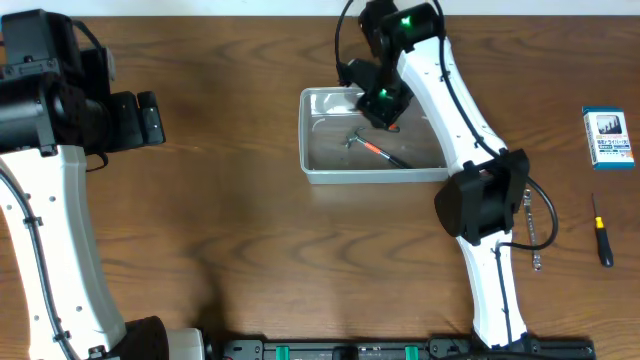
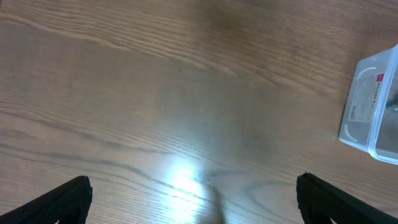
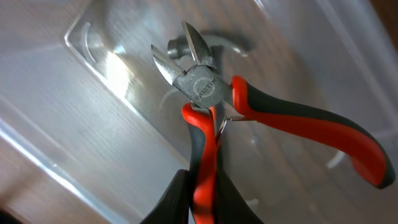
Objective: Pack container
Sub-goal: 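Lower the pliers into the container and open the right gripper, then raise the right gripper and move it toward the blue screwdriver box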
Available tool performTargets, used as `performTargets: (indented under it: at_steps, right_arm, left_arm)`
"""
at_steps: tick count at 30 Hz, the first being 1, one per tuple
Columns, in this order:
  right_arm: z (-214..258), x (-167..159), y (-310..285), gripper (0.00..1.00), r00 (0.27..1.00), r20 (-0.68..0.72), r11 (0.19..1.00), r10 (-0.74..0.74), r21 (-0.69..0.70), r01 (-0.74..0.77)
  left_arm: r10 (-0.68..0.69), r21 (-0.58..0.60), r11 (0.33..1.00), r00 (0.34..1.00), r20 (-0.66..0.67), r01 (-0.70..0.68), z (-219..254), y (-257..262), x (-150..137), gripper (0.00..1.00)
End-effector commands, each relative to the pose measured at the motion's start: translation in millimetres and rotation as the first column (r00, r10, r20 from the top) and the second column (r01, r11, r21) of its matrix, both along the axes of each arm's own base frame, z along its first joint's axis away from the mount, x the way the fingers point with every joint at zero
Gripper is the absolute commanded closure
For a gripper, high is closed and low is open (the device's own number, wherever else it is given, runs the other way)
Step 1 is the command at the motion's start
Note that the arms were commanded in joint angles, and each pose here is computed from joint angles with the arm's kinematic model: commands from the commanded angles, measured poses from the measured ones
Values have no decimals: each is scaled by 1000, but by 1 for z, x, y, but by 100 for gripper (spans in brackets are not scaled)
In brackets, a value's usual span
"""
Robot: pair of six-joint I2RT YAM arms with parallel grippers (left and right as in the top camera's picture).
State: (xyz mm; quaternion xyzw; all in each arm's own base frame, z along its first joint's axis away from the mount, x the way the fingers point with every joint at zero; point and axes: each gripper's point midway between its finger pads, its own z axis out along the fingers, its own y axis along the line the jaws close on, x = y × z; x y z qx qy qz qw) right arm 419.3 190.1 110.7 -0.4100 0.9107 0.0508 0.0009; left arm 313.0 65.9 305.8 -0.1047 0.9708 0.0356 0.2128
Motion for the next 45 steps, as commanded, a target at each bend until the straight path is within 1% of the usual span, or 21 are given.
performTargets:
  at_steps: [1, 8, 12, 16, 18, 26, 30, 31, 32, 33, 34, 38, 40, 45]
  right_arm:
    - [-6, -4, 2, 89, 1000, -20, 1000, 16, 18, -16]
    - [-31, -11, 4, 88, 997, -69, 1000, 16, 26, -14]
    - [-43, -12, 3, 81, 997, -78, 1000, 15, 23, -13]
    - [-51, -11, 4, 77, 997, -75, 1000, 15, 24, -13]
    - [-52, -10, 4, 72, 997, -72, 1000, 15, 25, -13]
    - [-47, -8, 4, 65, 998, -65, 1000, -11, 26, 13]
    - [-25, -5, 5, 54, 998, -44, 998, -52, 30, 54]
    - [-18, -4, 3, 49, 997, -36, 998, -62, 29, 63]
    - [-9, -1, 1, 42, 996, -22, 996, -82, 24, 82]
    - [0, 1, -2, 24, 995, -7, 994, -103, 20, 103]
    - [11, 4, -7, 1, 991, 13, 991, -134, 13, 133]
    - [54, 15, -25, 1, 962, 90, 967, -256, 34, 254]
    - [79, 24, -36, 1, 928, 147, 940, -341, 77, 333]
    - [128, 28, -71, 1, 862, 234, 893, -449, 156, 423]
  left_arm:
    - [11, 0, 1000, 1000, 14, -11, 4, 2, 2, 2]
    - [11, 0, 1000, 1000, 14, -11, 4, 2, 2, 2]
    - [11, 0, 1000, 1000, 14, -11, 4, 2, 2, 2]
    - [11, 0, 1000, 1000, 14, -11, 4, 2, 2, 2]
    - [11, 0, 1000, 1000, 14, -11, 4, 2, 2, 2]
    - [11, 0, 1000, 1000, 14, -11, 4, 2, 2, 2]
    - [11, 0, 1000, 1000, 14, -11, 4, 2, 2, 2]
    - [11, 0, 1000, 1000, 14, -11, 4, 2, 2, 2]
    - [11, 0, 1000, 1000, 14, -11, 4, 2, 2, 2]
    - [11, 0, 1000, 1000, 14, -11, 4, 2, 2, 2]
    - [11, 0, 1000, 1000, 14, -11, 4, 2, 2, 2]
    - [11, 0, 1000, 1000, 14, -11, 4, 2, 2, 2]
    - [11, 0, 1000, 1000, 14, -11, 4, 2, 2, 2]
    - [11, 0, 1000, 1000, 14, -11, 4, 2, 2, 2]
